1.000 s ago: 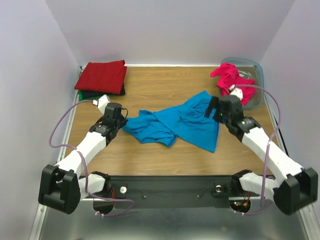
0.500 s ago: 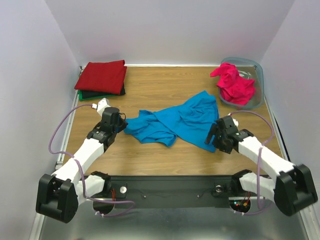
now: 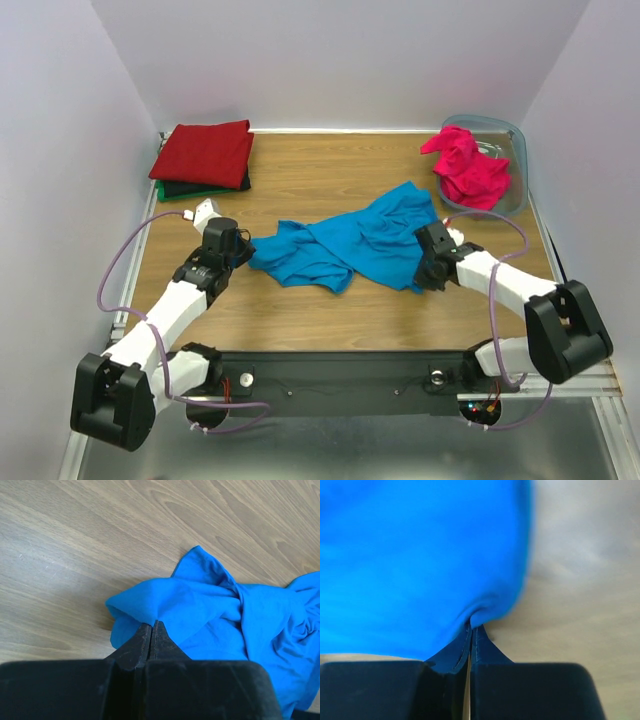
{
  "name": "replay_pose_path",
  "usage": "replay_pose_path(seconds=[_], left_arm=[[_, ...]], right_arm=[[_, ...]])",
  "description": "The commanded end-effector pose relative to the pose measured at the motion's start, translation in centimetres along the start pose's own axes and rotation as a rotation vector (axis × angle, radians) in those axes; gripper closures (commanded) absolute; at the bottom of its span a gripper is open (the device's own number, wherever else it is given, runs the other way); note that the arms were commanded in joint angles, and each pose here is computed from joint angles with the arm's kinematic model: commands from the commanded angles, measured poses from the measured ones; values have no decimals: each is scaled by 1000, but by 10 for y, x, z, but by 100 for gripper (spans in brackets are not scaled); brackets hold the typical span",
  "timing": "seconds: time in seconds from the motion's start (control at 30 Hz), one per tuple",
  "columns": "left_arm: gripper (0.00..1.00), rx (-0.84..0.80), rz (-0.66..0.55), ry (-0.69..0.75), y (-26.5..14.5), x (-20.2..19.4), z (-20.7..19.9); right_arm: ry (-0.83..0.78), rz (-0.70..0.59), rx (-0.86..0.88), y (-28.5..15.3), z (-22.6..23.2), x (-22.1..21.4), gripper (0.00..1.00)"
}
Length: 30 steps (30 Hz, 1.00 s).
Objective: Fold and stack the t-shirts
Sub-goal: Flatten the tshirt out
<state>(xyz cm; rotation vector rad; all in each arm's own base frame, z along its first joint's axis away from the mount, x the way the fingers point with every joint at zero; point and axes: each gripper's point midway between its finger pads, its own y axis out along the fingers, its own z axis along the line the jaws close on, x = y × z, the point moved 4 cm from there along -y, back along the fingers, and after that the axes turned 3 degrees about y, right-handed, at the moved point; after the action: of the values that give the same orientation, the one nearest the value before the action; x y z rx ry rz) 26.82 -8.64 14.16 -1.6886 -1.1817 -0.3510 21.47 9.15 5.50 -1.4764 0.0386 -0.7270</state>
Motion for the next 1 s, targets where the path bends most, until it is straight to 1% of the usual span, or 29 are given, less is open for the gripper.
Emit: replay_pose_path(seconds=[0.0, 0.07, 0.1, 0.17, 0.2, 0.27, 0.3, 0.37, 0.43, 0.5, 0.57, 0.63, 0.67, 0.7, 0.77, 0.8, 0.87, 0.9, 0.97], left_arm=[[100, -38, -67, 1, -9, 22, -12], [100, -39, -94, -4, -15, 29, -13], [100, -51, -111, -10, -20, 34, -15], [100, -59, -121, -14, -23, 35, -16], [100, -63, -128, -16, -25, 36, -15], [100, -53, -141, -17, -27, 39, -14], [100, -42, -152, -19, -30, 42, -13], [100, -12, -171, -18, -33, 47, -9], [100, 11, -204, -20, -40, 58, -9], [100, 9, -250, -37, -52, 75, -15], [100, 23, -294, -50, -62, 88, -16], [100, 5, -340, -72, -79, 104, -21], [100, 11, -353, -81, -86, 108, -20], [100, -17, -391, -102, -101, 119, -25], [100, -30, -419, -119, -116, 127, -25], [100, -65, -461, -144, -135, 138, -28], [100, -82, -500, -169, -154, 146, -27], [100, -123, -548, -197, -177, 157, -28], [100, -153, -590, -222, -198, 165, -26]], right_arm=[[51, -236, 199, -28, 62, 67, 100], [73, -343, 245, -56, 74, 96, 100], [91, -438, 286, -85, 84, 122, 100], [109, -532, 316, -114, 92, 148, 100], [118, -612, 335, -141, 101, 171, 100], [125, -670, 344, -160, 107, 193, 100], [127, -720, 371, -182, 116, 211, 100], [147, -785, 365, -202, 119, 230, 100], [188, -876, 358, -233, 117, 253, 99], [210, -937, 340, -253, 112, 267, 100], [268, -1018, 311, -281, 100, 282, 100], [284, -1071, 261, -296, 89, 289, 100], [326, -1115, 225, -310, 77, 294, 100], [321, -1132, 193, -314, 71, 295, 100], [351, -1172, 161, -332, 55, 294, 100], [348, -1186, 152, -339, 48, 292, 100], [360, -1209, 137, -352, 36, 288, 100], [365, -1233, 136, -367, 24, 284, 100], [371, -1249, 115, -377, 10, 279, 100]])
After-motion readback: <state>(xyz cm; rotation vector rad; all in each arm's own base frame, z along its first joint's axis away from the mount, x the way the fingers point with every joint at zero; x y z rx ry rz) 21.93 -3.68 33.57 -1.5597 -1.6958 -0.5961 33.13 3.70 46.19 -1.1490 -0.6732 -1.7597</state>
